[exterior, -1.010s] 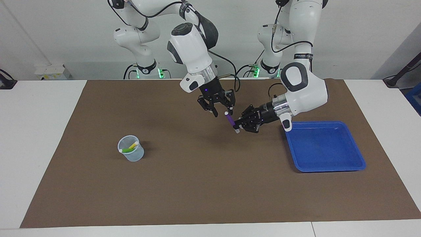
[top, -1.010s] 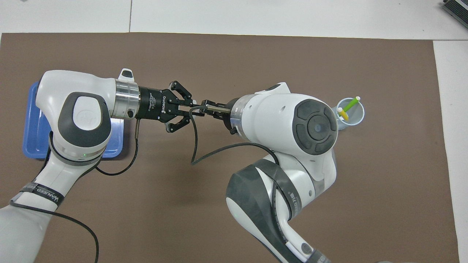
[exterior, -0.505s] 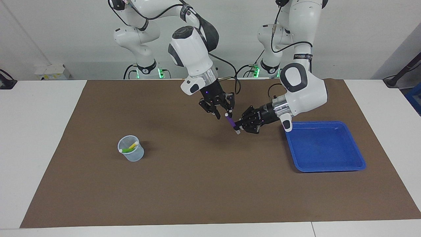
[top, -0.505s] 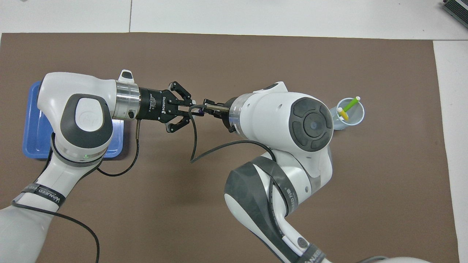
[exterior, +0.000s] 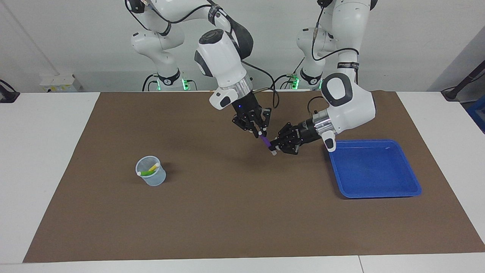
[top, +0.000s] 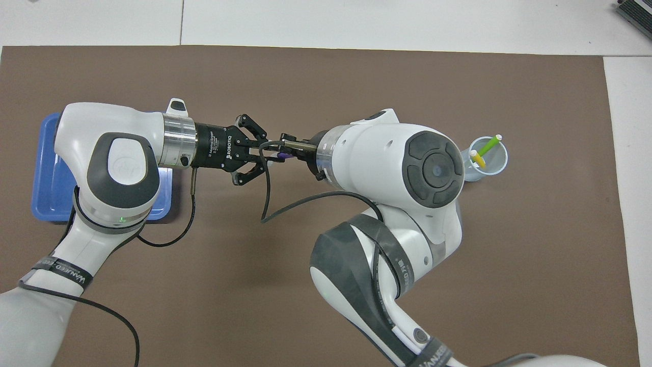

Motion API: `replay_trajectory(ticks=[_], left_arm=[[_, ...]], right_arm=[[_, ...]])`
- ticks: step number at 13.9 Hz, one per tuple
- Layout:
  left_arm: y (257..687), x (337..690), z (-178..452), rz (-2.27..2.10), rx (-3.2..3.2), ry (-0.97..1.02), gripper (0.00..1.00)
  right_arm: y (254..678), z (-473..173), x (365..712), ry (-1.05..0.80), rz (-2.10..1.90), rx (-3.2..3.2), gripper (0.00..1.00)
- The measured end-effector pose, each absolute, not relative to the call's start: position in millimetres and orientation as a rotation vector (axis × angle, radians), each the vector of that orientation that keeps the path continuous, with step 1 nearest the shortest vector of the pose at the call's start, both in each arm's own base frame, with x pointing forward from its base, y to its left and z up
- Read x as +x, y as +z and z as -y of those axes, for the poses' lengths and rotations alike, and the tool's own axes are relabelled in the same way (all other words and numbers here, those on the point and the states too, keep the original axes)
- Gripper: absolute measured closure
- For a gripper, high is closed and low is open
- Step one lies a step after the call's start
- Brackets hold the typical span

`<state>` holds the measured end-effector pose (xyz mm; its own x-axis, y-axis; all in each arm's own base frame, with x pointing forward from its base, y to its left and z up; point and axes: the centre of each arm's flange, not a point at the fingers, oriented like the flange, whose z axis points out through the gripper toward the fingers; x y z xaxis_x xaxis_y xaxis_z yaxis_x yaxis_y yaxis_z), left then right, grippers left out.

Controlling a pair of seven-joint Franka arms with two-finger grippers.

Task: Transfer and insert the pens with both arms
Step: 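Grasp the purple pen tip with the right gripper, open the left gripper, then carry the purple pen to the white cup with the right gripper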

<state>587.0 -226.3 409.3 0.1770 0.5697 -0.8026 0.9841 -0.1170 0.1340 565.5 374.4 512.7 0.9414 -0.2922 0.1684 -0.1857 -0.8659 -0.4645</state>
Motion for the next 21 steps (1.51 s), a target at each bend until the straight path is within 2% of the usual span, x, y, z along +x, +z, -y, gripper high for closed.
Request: replay_trajectory(ticks=[2, 4, 5, 9, 11, 12, 21], left_arm=[[409.4, 587.5, 225.2, -1.475, 1.775, -0.773, 0.84], [409.4, 587.6, 224.8, -1.475, 1.775, -0.772, 0.83], [409.6, 587.5, 225.0, -1.475, 1.775, -0.772, 0.78], [411.9, 587.2, 224.9, -1.472, 1.775, -0.769, 0.32], [413.5, 587.1, 224.6, -1.471, 1.774, -0.766, 0.06], [415.0, 587.1, 224.2, -1.47, 1.774, -0.764, 0.0], [433.2, 584.9, 213.4, -1.44, 1.919, -0.643, 0.0]], right_arm=[[512.5, -375.2, 566.8, -0.323, -0.343, -2.64, 0.83], [512.4, -375.6, 567.1, -0.323, -0.343, -2.64, 0.83], [512.6, -376.1, 567.0, -0.323, -0.342, -2.639, 0.83], [511.0, -377.8, 566.3, -0.319, -0.339, -2.641, 0.83], [510.4, -378.1, 566.1, -0.317, -0.338, -2.643, 0.83], [510.2, -378.1, 566.1, -0.315, -0.338, -2.643, 0.83], [513.7, -343.7, 567.0, -0.24, -0.191, -2.837, 0.83]])
